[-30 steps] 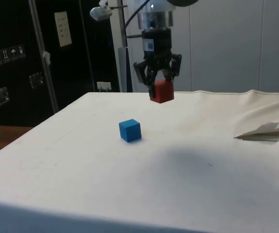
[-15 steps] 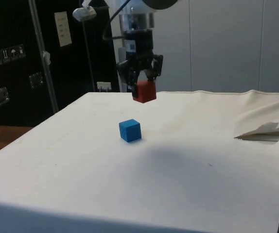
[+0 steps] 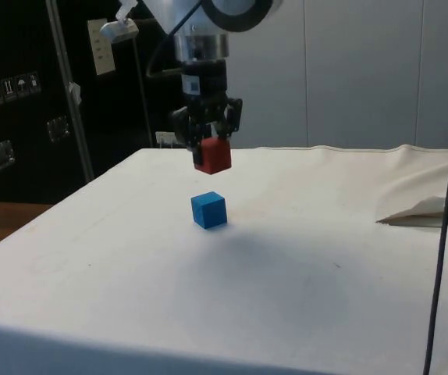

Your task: Stack the two cubes.

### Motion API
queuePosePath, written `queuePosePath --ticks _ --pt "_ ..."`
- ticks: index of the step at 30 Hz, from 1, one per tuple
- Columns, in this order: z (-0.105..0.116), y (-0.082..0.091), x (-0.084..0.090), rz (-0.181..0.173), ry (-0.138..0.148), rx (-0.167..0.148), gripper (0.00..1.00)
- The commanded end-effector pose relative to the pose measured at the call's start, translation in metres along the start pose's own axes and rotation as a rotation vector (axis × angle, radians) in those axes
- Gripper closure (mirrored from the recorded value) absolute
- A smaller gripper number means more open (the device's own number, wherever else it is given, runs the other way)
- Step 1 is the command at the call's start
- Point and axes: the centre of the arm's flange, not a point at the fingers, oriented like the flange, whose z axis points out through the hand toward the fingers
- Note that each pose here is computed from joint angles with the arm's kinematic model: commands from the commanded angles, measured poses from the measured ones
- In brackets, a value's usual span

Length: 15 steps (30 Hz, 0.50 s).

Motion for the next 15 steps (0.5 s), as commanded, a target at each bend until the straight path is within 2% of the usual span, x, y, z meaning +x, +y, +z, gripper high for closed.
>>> queuePosePath --ticks 1,8,9,15 --pt "0.001 -0.003 0.002 -0.006 0.007 0.009 1.00" --pt "0.010 -0.006 0.007 -0.018 0.018 0.010 1.00" --pt "0.013 -0.009 0.011 -0.024 0.022 0.017 1.00" --pt "0.027 -0.015 0.019 -0.036 0.012 0.019 1.00"
